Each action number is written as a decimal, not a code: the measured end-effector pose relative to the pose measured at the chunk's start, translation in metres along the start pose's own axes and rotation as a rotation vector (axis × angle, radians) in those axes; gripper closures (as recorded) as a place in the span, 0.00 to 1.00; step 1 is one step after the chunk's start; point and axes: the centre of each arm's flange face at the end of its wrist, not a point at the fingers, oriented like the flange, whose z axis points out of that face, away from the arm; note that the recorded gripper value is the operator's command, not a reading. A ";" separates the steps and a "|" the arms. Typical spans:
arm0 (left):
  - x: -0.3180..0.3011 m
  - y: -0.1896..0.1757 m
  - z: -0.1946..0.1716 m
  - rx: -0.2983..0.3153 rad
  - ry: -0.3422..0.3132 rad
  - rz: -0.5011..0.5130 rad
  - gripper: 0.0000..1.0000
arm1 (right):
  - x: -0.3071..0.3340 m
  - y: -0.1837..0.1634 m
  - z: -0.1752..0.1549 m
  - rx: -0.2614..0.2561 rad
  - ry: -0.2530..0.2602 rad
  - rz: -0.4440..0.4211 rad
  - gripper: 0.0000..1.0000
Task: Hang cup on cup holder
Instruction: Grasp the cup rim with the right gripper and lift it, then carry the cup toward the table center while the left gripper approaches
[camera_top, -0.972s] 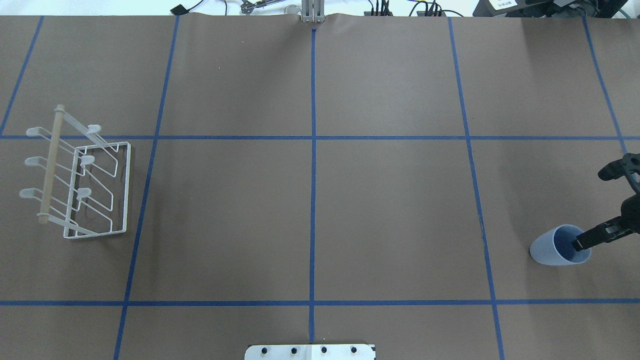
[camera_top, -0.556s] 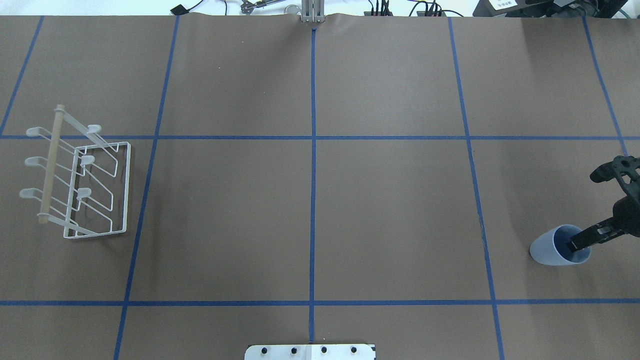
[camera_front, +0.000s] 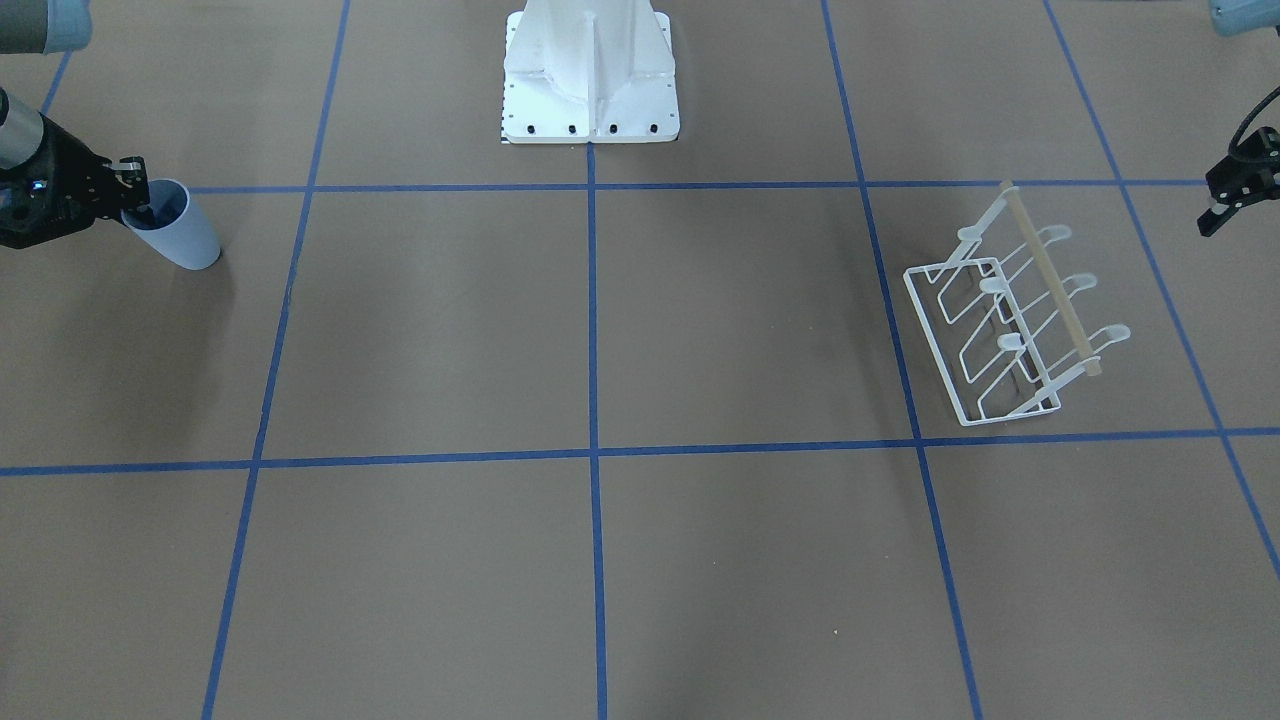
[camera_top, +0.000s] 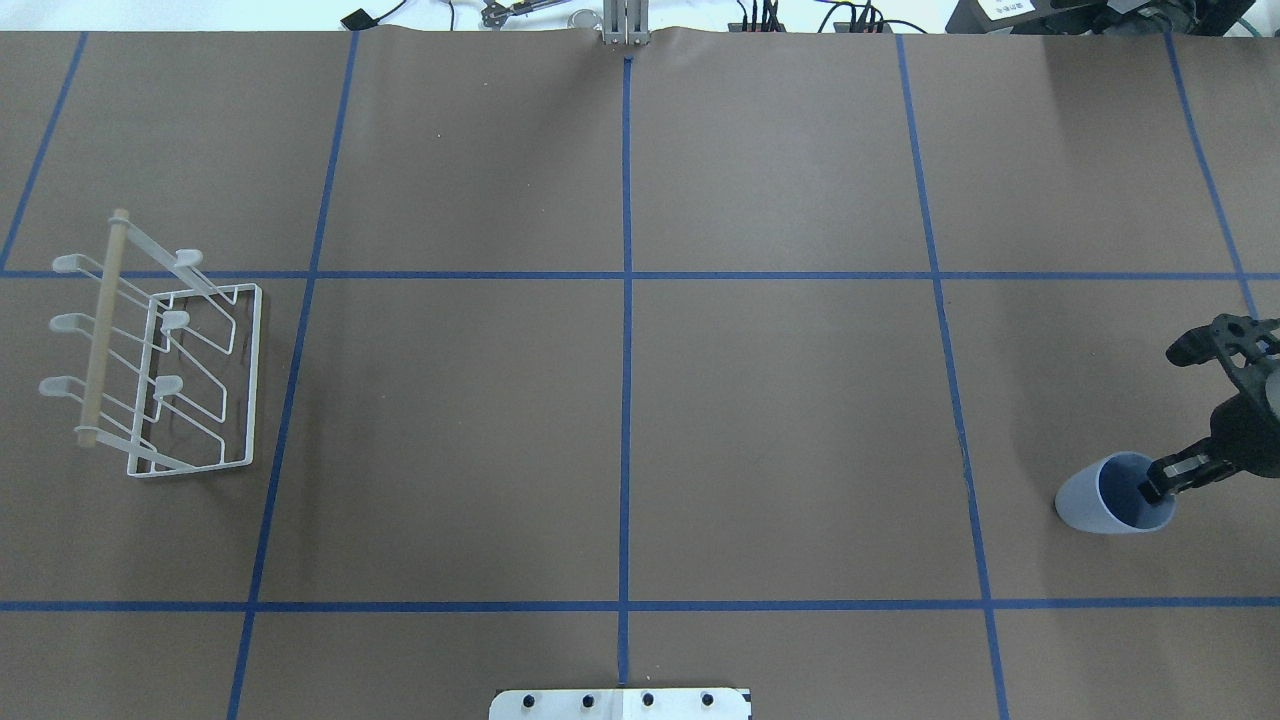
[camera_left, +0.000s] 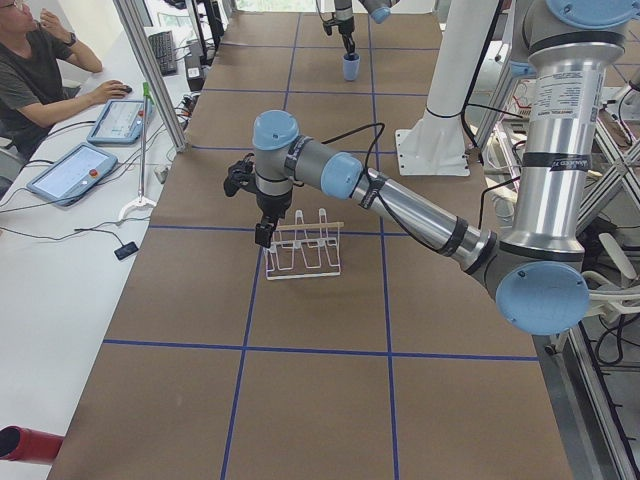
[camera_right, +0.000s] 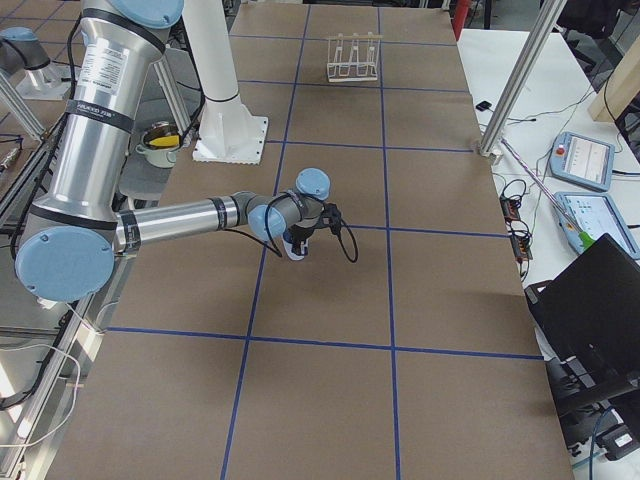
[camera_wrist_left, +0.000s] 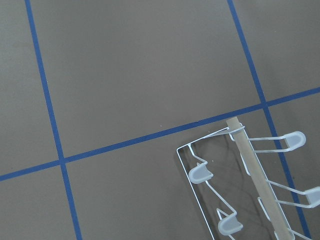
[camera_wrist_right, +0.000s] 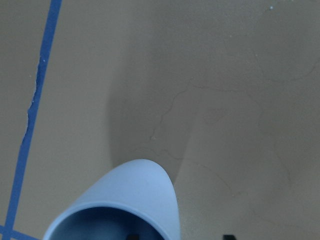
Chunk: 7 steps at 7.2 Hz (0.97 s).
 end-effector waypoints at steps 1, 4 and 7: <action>0.000 0.000 0.000 0.000 0.000 0.000 0.02 | -0.007 0.000 -0.015 0.020 -0.027 0.020 1.00; 0.000 -0.002 0.003 -0.003 0.003 0.003 0.01 | -0.009 -0.009 -0.079 0.089 -0.181 0.077 1.00; 0.031 -0.013 0.011 0.016 0.023 0.092 0.01 | -0.062 -0.080 -0.121 0.161 -0.274 0.188 1.00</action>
